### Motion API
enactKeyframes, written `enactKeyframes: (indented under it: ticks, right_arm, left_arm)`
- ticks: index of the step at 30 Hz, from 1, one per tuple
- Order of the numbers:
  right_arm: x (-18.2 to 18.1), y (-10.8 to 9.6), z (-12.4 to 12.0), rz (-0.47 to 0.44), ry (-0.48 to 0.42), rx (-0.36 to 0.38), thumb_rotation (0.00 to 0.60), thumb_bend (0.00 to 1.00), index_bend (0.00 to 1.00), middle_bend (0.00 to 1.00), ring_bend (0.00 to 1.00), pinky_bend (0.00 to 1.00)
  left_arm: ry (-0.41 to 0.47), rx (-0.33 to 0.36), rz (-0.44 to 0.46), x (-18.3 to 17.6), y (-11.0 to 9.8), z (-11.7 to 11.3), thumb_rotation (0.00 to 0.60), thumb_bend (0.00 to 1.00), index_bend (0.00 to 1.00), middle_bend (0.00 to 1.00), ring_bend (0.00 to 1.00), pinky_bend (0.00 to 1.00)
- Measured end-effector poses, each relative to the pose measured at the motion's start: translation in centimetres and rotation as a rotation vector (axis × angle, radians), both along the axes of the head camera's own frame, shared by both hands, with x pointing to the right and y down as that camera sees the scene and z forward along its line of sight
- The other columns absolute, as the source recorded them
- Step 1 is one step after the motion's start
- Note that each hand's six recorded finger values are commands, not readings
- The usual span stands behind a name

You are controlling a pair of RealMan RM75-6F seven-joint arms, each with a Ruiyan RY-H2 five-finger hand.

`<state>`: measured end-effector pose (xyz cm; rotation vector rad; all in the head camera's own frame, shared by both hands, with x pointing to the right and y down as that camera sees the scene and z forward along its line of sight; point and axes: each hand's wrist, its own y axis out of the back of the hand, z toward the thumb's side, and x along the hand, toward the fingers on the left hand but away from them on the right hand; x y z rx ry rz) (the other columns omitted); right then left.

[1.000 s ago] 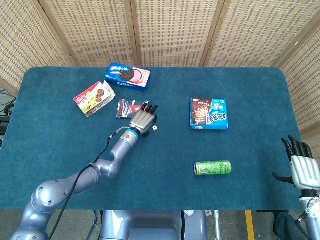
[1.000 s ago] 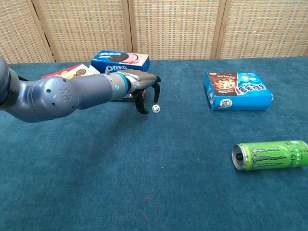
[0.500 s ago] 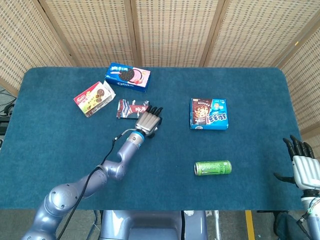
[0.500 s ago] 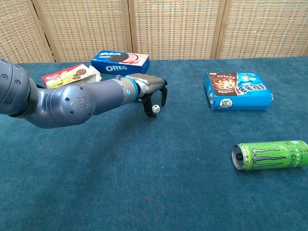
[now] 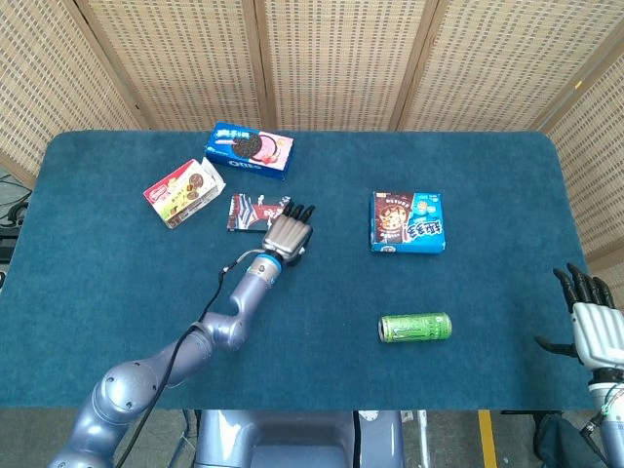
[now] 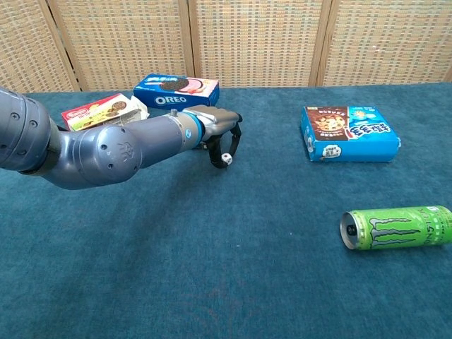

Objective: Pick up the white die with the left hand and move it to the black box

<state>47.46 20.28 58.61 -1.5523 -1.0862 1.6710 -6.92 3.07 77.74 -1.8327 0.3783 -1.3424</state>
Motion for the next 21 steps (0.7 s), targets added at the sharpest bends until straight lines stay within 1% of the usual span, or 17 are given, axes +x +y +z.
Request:
enactKeyframes:
  ticks: [7,11,14,17,21]
  right_arm:
    - [0.0,0.0,0.1,0.0,-0.001,-0.004,0.6,0.0,0.0,0.0,0.0,0.0]
    - [-0.1,0.1,0.1,-0.003,-0.001,-0.006,0.6,0.0,0.0,0.0,0.0,0.0]
    - [-0.2,0.1,0.1,-0.009,-0.001,-0.007,0.6,0.0,0.0,0.0,0.0,0.0]
    - [-0.4,0.2,0.1,-0.014,-0.001,-0.008,0.6,0.0,0.0,0.0,0.0,0.0]
    - [-0.6,0.2,0.1,-0.02,0.002,-0.006,0.6,0.0,0.0,0.0,0.0,0.0]
  left_arm:
    - [0.013,0.01,0.001,0.0,-0.3,-0.5,0.6,0.36,0.53,0.0,0.0,0.0]
    - [0.038,0.022,0.004,-0.1,-0.8,-1.4,0.6,0.36,0.53,0.0,0.0,0.0]
    - [0.065,0.034,0.01,-0.2,-1.3,-2.6,0.6,0.36,0.53,0.0,0.0,0.0]
    - [0.096,0.053,0.02,-0.7,-1.9,-4.3,0.6,0.36,0.53,0.0,0.0,0.0]
    - [0.144,0.079,0.034,-2.3,-2.5,-7.4,0.6,0.35,0.53,0.0,0.0,0.0]
